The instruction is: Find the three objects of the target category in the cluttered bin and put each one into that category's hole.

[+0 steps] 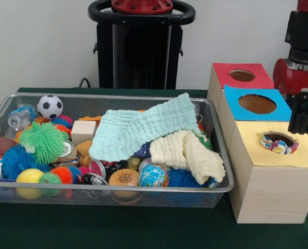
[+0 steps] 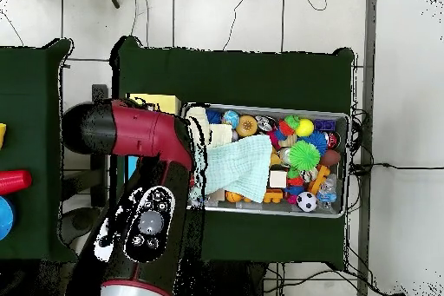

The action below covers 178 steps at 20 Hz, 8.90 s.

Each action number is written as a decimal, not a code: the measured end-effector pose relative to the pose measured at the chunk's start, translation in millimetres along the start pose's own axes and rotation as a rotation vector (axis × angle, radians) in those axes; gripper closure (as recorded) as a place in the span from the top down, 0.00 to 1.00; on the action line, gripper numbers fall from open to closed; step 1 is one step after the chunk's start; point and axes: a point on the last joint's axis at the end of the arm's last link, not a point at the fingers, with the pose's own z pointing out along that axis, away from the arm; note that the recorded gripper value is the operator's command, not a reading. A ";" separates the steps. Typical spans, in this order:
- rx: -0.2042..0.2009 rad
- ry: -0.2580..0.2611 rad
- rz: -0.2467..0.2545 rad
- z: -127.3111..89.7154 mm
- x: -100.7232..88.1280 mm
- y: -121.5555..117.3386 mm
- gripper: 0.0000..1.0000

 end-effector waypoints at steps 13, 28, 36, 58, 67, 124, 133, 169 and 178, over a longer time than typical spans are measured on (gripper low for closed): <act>0.074 -0.123 -0.053 8.3 -8.6 -17.6 0.00; 0.134 -0.086 -0.099 36.6 9.4 -35.7 0.00; 0.137 -0.074 -0.101 43.9 13.8 -36.3 0.00; 0.100 -0.020 -0.050 42.8 13.3 -36.7 0.00; 0.077 0.021 -0.023 41.0 15.5 -32.5 0.00; 0.018 -0.062 -0.024 96.6 34.4 -17.7 0.00; 0.001 0.026 -0.039 66.2 37.9 -4.6 0.00; 0.039 -0.004 -0.034 -94.1 -29.1 -27.4 0.00; 0.038 -0.018 -0.037 -103.4 -31.7 -26.8 0.00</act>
